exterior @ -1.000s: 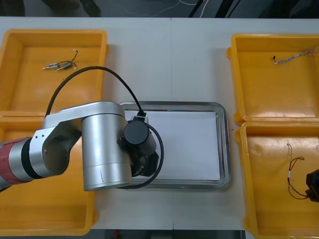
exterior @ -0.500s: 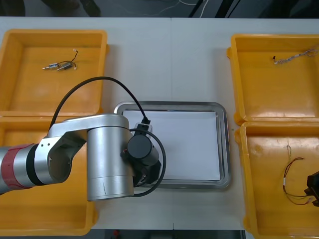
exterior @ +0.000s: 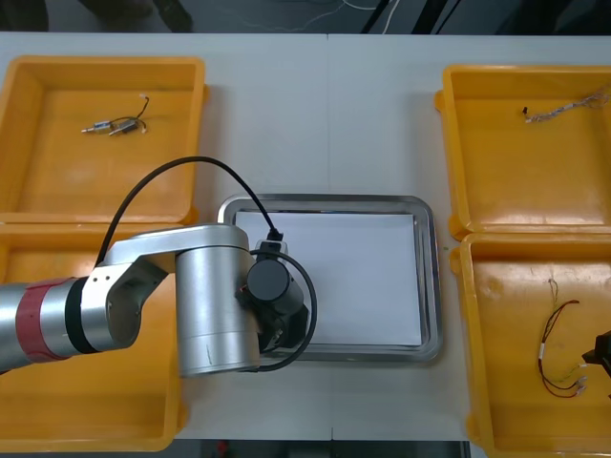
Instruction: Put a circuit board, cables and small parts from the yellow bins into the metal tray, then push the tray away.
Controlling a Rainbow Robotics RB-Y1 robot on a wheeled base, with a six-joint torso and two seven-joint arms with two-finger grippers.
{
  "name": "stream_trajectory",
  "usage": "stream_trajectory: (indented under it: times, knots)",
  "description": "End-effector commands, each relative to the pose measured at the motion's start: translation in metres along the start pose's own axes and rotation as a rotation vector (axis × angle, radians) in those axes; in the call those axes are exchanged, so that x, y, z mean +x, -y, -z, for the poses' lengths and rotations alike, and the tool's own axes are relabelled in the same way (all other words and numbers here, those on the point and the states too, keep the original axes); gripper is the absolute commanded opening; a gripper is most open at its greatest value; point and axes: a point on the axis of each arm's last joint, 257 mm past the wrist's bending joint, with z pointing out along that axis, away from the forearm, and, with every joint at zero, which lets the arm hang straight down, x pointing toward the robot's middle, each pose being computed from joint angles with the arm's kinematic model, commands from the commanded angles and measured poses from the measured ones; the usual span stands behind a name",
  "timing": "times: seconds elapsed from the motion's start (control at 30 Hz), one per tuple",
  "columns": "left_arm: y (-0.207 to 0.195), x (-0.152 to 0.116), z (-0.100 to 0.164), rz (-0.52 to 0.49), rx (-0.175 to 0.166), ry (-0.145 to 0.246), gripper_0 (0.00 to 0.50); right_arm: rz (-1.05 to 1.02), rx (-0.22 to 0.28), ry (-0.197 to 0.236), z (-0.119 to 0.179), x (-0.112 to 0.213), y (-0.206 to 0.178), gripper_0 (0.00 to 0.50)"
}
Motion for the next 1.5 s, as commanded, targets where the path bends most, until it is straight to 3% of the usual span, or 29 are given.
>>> stream_trajectory:
  times: [0.03, 0.3, 0.33, 0.37, 0.43, 0.47, 0.8, 1.0, 1.2, 1.5]
  knots:
    - [0.019, 0.014, -0.001, 0.026, 0.032, -0.011, 0.0, 0.092, -0.01, 0.033, 0.023, -0.014, -0.015, 0.5]
    - [0.013, 0.019, -0.005, 0.025, 0.014, -0.011, 0.007, 0.32, -0.029, 0.036, 0.042, -0.018, -0.046, 0.5]
    - [0.013, 0.019, -0.005, 0.029, 0.012, -0.01, 0.111, 0.364, -0.033, 0.038, 0.045, -0.019, -0.051, 0.5]
    - [0.014, 0.019, -0.005, 0.029, 0.015, -0.01, 0.292, 0.403, -0.035, 0.04, 0.047, -0.02, -0.054, 0.5]
    - [0.014, 0.017, -0.004, 0.032, 0.014, -0.004, 0.473, 0.473, -0.042, 0.043, 0.05, -0.02, -0.06, 0.5]
    - [0.014, 0.017, -0.004, 0.033, 0.012, 0.001, 0.5, 0.537, -0.046, 0.047, 0.051, -0.02, -0.064, 0.5]
    - [0.019, 0.016, 0.007, 0.042, 0.019, 0.016, 0.5, 0.937, -0.046, 0.073, 0.06, -0.023, -0.078, 0.5]
    - [0.023, 0.009, 0.023, 0.06, 0.042, 0.027, 0.5, 1.056, -0.025, 0.095, 0.065, -0.03, -0.081, 0.5]
    - [0.023, -0.007, 0.042, 0.091, 0.063, 0.048, 0.5, 1.093, -0.008, 0.087, 0.058, -0.023, -0.082, 0.5]
    - [-0.009, -0.04, 0.077, 0.156, 0.018, 0.064, 0.5, 1.094, -0.009, 0.043, 0.032, -0.003, -0.074, 0.5]
